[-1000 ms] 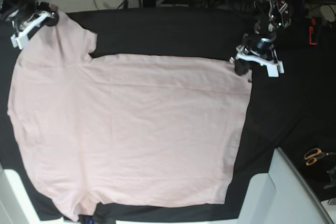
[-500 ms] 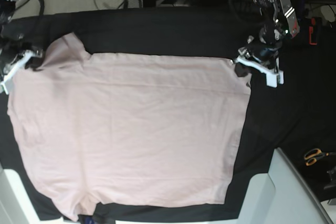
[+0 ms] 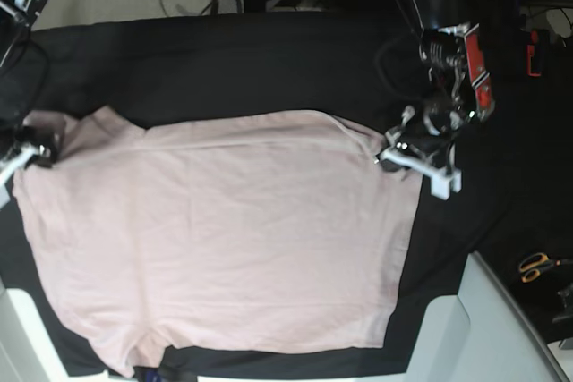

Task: Fold the T-shirt properly
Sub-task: 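Lift and fold the shirt's collar half over toward the hem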

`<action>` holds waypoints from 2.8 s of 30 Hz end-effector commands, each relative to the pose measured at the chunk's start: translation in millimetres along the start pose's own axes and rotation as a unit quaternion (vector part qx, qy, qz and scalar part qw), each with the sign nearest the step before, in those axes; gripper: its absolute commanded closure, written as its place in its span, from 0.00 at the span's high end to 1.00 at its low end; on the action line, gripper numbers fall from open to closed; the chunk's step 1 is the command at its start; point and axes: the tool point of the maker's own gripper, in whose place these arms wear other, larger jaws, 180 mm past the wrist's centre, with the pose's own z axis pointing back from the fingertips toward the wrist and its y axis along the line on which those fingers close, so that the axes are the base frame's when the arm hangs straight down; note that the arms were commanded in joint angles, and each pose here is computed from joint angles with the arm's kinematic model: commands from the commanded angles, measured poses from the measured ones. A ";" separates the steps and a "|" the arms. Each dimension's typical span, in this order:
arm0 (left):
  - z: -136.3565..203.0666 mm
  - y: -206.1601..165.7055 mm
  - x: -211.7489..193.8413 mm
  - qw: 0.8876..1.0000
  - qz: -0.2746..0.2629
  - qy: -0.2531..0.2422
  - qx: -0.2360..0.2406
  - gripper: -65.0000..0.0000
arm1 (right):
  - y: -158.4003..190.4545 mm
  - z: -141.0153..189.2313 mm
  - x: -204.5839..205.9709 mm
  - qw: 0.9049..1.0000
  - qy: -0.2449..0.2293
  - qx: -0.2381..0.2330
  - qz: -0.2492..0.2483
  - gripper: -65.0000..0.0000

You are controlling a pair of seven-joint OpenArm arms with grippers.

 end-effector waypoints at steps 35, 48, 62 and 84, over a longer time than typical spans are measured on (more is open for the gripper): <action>-57.3 -15.2 87.3 0.993 -0.058 -0.105 0.023 0.00 | 27.0 -27.6 123.7 0.974 -0.219 0.057 -0.005 0.01; -65.8 -11.9 85.6 0.988 -0.045 -0.146 0.024 0.00 | 10.1 -33.4 118.4 0.958 -0.272 0.053 -0.066 0.01; -64.3 -15.6 100.0 0.985 -0.041 -0.166 0.021 0.00 | -3.0 -15.1 139.7 0.939 -0.329 0.046 -0.094 0.01; -61.9 -8.4 112.9 0.977 -0.036 -0.199 0.066 0.00 | 10.6 -28.1 132.0 0.950 -0.300 0.053 -0.068 0.02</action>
